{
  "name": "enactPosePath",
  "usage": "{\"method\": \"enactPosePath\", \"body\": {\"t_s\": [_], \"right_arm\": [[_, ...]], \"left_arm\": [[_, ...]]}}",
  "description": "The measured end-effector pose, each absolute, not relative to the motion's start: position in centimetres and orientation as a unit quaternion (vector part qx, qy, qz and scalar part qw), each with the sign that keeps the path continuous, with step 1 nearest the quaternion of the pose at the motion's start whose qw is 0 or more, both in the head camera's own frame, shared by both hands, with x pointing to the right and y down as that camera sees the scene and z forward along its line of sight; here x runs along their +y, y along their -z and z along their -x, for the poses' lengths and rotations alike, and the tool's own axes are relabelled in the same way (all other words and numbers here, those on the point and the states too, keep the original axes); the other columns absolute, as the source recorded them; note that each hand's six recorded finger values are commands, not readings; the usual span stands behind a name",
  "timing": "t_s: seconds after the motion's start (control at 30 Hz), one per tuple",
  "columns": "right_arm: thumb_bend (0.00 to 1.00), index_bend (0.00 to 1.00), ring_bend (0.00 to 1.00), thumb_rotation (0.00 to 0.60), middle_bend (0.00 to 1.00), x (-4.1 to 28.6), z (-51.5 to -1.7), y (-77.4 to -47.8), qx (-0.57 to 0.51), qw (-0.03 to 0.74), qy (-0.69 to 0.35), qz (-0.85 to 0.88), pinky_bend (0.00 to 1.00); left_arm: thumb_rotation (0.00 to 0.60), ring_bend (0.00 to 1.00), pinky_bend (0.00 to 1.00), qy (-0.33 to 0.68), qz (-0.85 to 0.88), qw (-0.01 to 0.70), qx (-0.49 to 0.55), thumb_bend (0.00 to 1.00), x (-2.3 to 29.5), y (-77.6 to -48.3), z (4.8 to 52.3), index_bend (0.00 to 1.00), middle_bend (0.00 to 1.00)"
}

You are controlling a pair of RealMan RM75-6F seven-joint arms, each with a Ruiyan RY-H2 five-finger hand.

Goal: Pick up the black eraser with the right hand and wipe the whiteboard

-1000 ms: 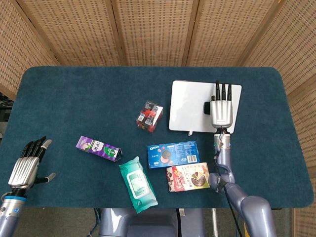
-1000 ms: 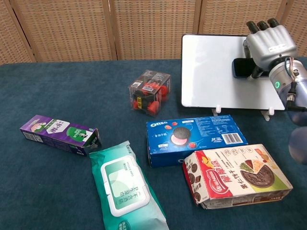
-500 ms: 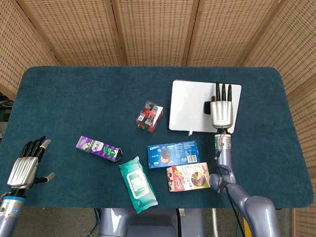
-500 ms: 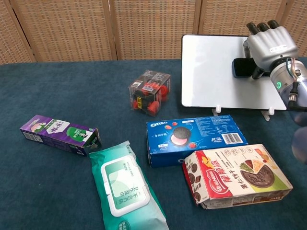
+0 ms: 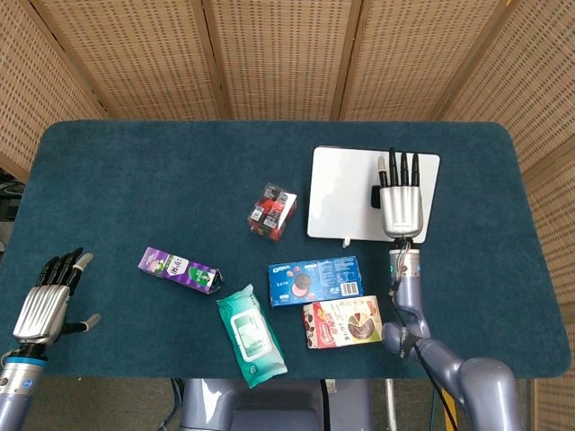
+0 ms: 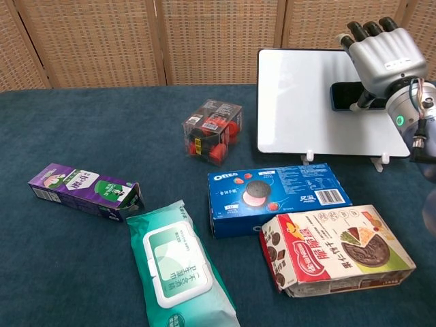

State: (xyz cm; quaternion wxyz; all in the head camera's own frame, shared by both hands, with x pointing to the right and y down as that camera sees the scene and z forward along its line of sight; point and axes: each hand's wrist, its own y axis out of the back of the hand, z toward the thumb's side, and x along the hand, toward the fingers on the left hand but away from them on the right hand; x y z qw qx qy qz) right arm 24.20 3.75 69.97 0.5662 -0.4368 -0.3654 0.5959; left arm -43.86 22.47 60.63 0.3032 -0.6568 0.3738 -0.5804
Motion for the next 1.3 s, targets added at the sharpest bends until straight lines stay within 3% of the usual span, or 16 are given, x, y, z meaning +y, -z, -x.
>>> {"method": "enactPosePath", "body": {"t_s": [0.4, 0.73, 1.03, 1.3], "right_arm": [[0.0, 0.05, 0.0, 0.6, 0.0, 6.7, -23.7, -66.0, -0.396, 0.563, -0.551, 0.472, 0.0], [0.0, 0.05, 0.0, 0.6, 0.0, 13.0, -29.8, -61.4, -0.406, 0.512, -0.515, 0.555, 0.0], [0.0, 0.05, 0.0, 0.6, 0.0, 19.8, -36.2, -61.1, -0.404, 0.456, -0.529, 0.591, 0.0], [0.0, 0.05, 0.0, 0.6, 0.0, 22.2, -38.2, -60.6, -0.394, 0.445, -0.537, 0.598, 0.0]], "left_arm": [[0.6, 0.0, 0.0, 0.575, 0.656, 0.307, 0.379, 0.18, 22.5, -60.2, 43.9, 0.0, 0.0], [0.6, 0.0, 0.0, 0.567, 0.656, 0.318, 0.383, 0.18, 22.7, -59.4, 43.4, 0.0, 0.0], [0.6, 0.0, 0.0, 0.563, 0.654, 0.329, 0.382, 0.18, 23.0, -59.0, 43.0, 0.0, 0.0], [0.6, 0.0, 0.0, 0.563, 0.651, 0.335, 0.383, 0.18, 23.1, -58.9, 42.9, 0.0, 0.0]]}}
